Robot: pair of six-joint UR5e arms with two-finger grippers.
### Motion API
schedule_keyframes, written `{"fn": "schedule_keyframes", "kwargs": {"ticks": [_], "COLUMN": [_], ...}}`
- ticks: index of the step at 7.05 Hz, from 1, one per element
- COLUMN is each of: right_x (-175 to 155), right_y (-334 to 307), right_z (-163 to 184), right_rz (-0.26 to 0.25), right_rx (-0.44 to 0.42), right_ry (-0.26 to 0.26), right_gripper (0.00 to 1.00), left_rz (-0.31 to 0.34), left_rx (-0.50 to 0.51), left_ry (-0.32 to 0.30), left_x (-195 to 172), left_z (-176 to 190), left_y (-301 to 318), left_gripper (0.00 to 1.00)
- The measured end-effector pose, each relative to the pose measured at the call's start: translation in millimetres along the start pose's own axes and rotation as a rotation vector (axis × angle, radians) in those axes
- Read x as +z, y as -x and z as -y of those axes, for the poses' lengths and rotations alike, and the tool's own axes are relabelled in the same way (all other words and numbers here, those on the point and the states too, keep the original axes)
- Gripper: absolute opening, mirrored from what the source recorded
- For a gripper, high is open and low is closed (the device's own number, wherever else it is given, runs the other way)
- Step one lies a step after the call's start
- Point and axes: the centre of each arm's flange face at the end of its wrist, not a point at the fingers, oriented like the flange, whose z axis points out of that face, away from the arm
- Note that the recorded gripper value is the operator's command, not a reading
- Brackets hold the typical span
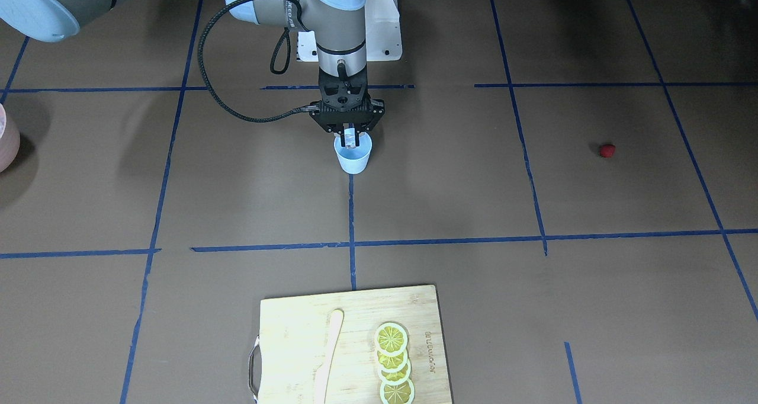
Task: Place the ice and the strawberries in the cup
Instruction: 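Carry the held ice cube with the right gripper over the blue cup, then open the right gripper to drop the ice cube into the cup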
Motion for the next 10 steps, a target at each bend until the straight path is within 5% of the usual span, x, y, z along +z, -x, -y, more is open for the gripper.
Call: {"fn": "schedule_keyframes", "kwargs": {"ticks": [1, 2, 8, 10], "right_x": [1, 2, 1, -2], "right_y": [0, 1, -4, -56], "right_z": [-2, -3, 2, 35], "right_rz": [-0.004, -0.006, -0.011, -0.01], "right_rx": [-0.001, -0.002, -0.003, -0.026], "right_ry": [0.002, 0.002, -0.01, 0.048], "right_gripper": [0.68, 0.96, 0.98, 0.98], "left_rz": [0.0, 0.0, 0.0, 0.0], "left_rx": [0.001, 0.002, 0.003, 0.003], "left_ry": [0.001, 0.001, 0.002, 0.002], "left_x": [1, 1, 1, 1], "left_z": [0, 0, 0, 0], "left_y": [0, -1, -1, -1], "left_gripper": [1.0, 1.0, 1.0, 1.0]}}
